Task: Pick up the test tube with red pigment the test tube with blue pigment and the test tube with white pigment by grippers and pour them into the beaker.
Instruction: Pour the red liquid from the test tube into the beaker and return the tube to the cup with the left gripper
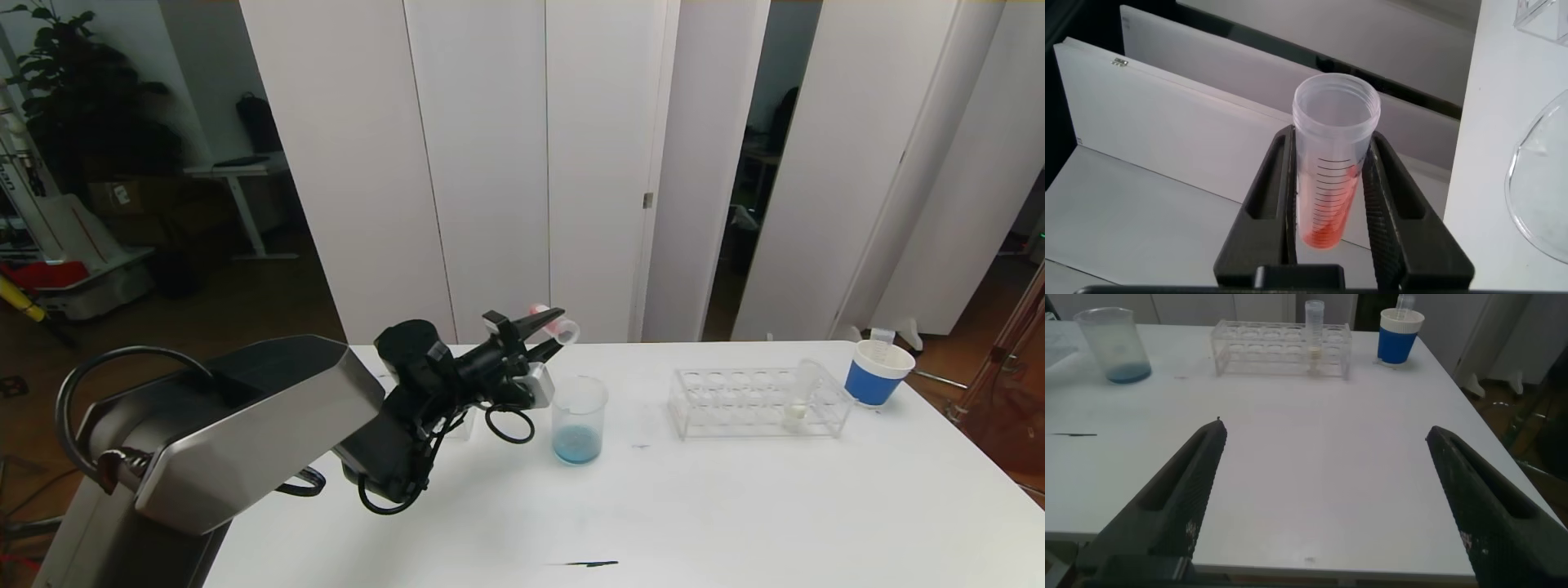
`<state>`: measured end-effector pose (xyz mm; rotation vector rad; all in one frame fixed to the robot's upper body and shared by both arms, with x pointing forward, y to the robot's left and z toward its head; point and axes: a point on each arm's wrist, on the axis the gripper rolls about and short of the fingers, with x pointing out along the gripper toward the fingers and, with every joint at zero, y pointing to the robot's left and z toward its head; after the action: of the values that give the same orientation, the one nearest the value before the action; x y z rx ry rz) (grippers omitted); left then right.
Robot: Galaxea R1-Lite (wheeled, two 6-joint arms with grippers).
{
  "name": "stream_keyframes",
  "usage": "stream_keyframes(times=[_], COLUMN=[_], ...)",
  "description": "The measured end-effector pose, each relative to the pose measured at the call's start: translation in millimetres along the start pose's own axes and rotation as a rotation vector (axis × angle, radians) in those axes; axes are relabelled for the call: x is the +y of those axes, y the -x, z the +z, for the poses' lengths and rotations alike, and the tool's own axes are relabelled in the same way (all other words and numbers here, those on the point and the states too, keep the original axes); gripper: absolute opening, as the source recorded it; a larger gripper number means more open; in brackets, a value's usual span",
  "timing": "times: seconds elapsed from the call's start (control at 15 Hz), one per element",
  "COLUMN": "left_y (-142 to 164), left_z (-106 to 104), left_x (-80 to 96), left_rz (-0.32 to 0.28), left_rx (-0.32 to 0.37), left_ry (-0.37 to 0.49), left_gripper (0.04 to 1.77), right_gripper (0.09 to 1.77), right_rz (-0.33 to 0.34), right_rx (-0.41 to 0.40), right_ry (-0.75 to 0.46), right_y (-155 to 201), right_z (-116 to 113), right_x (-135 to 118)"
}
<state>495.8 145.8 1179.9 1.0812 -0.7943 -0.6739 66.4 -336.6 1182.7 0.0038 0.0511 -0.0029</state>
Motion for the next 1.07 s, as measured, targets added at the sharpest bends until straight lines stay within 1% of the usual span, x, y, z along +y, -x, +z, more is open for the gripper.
stream_keyframes(times=[0.27,0.4,0.6,1.07], left_y=[3.9,3.9,3.5,-2.0], left_z=[-5.4,-5.7,-6.2,-2.7], left_x=[0.4,-0.9,-2.2,-8.3], left_rz=[-0.024,-0.029,-0.045,-0.047], left_rx=[-0.042,-0.049,-0.091,-0.111], left_ry=[-0.009,-0.013,-0.023,-0.078], left_gripper=[0.56,0.56,0.56,0.56], right_gripper=[1.75,1.75,1.75,1.75], right_rz=[0.0,0.0,0.0,0.0], right_rx=[0.0,0.0,0.0,0.0], right_ry=[0.0,-0.001,0.0,-0.001], right_y=[0.0,0.0,0.0,0.0], right_z=[0.0,0.0,0.0,0.0], right_x=[0.0,0.0,0.0,0.0])
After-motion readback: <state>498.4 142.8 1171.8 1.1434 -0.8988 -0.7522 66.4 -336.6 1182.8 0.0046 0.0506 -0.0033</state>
